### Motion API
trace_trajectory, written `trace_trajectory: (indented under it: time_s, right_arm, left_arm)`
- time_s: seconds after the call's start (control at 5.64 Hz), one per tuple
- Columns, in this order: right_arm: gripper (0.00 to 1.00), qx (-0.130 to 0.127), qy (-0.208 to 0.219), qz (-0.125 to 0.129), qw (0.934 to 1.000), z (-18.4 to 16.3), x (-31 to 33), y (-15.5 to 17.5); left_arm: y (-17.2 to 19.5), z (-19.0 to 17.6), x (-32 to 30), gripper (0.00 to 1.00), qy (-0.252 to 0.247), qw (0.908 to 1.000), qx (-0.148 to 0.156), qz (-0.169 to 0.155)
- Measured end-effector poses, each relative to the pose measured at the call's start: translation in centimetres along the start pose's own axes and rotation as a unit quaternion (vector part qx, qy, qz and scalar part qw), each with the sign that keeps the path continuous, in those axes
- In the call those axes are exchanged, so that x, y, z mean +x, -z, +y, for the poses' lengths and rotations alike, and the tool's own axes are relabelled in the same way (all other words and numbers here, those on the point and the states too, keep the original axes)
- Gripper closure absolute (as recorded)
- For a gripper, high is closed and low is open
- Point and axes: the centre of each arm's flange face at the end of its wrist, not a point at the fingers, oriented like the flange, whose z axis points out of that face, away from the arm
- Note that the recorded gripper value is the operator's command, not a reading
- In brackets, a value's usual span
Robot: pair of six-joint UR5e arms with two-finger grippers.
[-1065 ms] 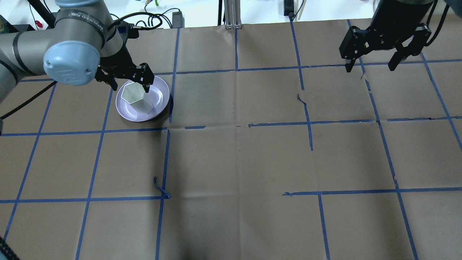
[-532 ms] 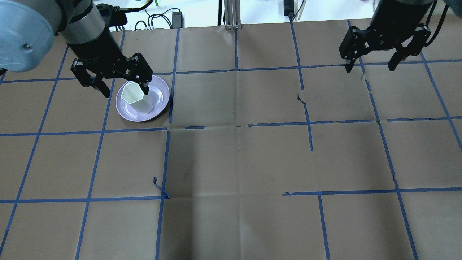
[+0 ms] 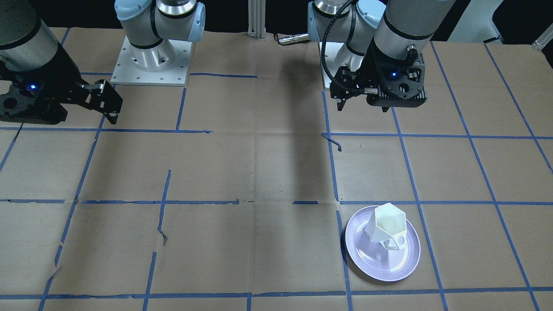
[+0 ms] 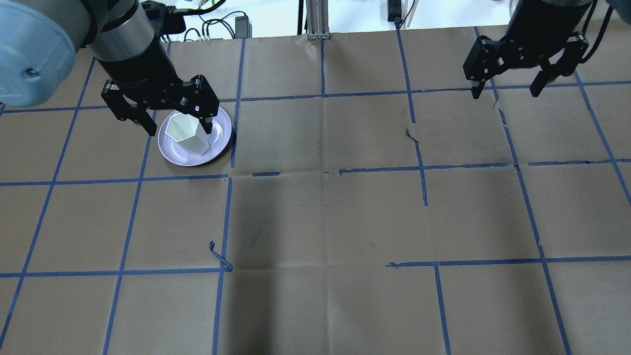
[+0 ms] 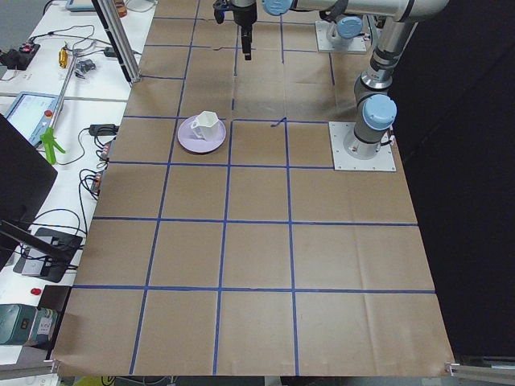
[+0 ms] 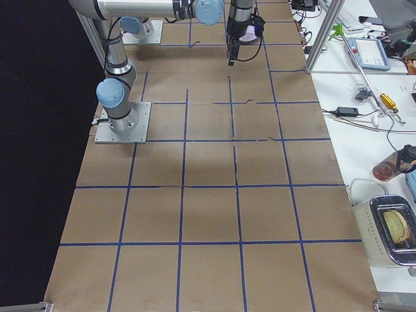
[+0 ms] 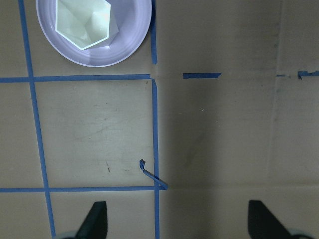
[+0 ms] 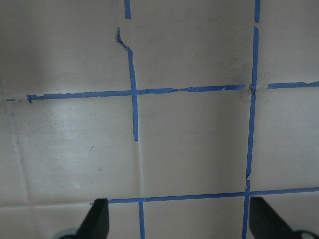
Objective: Flip cup and place on plate
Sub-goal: 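Raise the open left gripper up from the mug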
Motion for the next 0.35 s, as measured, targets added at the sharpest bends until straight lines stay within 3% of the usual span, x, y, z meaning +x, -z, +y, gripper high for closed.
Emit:
trace_trajectory:
  time_s: [0.35]
  right_arm:
    - [0.00, 0.000, 0.000, 0.000, 1.0000, 0.00, 0.00, 0.00]
  left_arm:
    - [-0.02, -0.10, -0.27, 0.01, 0.003, 1.0000, 0.000, 0.001]
